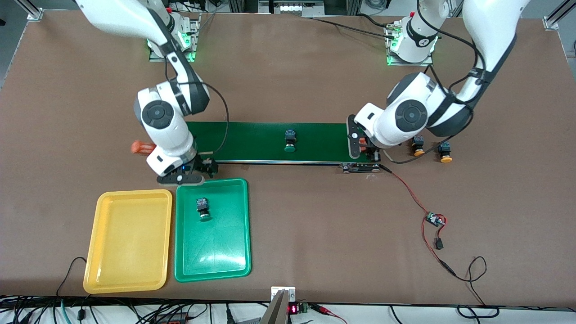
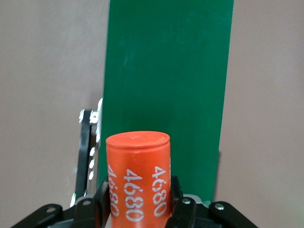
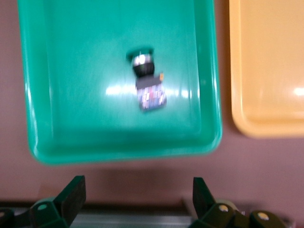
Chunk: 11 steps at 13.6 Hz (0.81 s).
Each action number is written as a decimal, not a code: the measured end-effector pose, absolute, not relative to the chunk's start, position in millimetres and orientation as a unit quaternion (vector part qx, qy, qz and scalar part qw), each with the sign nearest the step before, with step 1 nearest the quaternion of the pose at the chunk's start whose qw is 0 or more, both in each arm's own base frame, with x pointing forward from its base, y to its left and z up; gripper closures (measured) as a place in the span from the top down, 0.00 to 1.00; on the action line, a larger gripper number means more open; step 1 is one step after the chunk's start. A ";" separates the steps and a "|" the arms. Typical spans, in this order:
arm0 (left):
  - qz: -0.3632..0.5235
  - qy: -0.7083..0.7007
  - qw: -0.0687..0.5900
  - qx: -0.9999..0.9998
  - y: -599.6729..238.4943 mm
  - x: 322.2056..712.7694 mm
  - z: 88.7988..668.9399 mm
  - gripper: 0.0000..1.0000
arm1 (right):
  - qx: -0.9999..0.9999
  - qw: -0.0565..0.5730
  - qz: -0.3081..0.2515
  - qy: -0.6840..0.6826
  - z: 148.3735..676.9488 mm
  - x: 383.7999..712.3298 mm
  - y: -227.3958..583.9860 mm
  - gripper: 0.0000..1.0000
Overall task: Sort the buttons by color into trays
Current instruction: 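Drop the green button into the green tray with the right gripper, then place the cylinder on the belt while the right gripper returns to the belt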
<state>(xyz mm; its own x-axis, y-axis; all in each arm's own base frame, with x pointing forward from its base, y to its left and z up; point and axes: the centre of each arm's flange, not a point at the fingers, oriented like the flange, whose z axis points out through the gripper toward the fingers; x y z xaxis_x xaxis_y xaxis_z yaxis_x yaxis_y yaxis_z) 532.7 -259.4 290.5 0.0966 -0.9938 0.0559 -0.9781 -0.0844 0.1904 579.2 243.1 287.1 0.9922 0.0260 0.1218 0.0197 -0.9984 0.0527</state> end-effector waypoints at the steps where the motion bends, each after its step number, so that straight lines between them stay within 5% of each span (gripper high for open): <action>1: -0.031 -0.674 0.090 0.733 -261.8 526.8 281.3 0.50 | 0.998 0.027 0.050 0.004 291.5 565.5 252.6 1.00; 7: -0.006 -0.696 0.083 0.714 -269.4 501.2 251.4 0.50 | 0.999 0.007 0.024 -0.036 304.9 489.3 345.0 1.00; 11: -0.008 -0.701 0.083 0.709 -271.3 498.0 245.2 0.56 | 0.999 -0.002 0.022 -0.023 306.1 471.3 368.9 1.00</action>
<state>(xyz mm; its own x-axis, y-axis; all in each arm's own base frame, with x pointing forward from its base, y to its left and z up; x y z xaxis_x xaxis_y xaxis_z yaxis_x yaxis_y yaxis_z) 498.0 -271.3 245.2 0.0180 -0.9942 0.1057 -0.9917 -0.0043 0.1286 471.3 368.9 306.1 0.9979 -0.0469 0.0447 -0.0467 -0.9989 -0.0055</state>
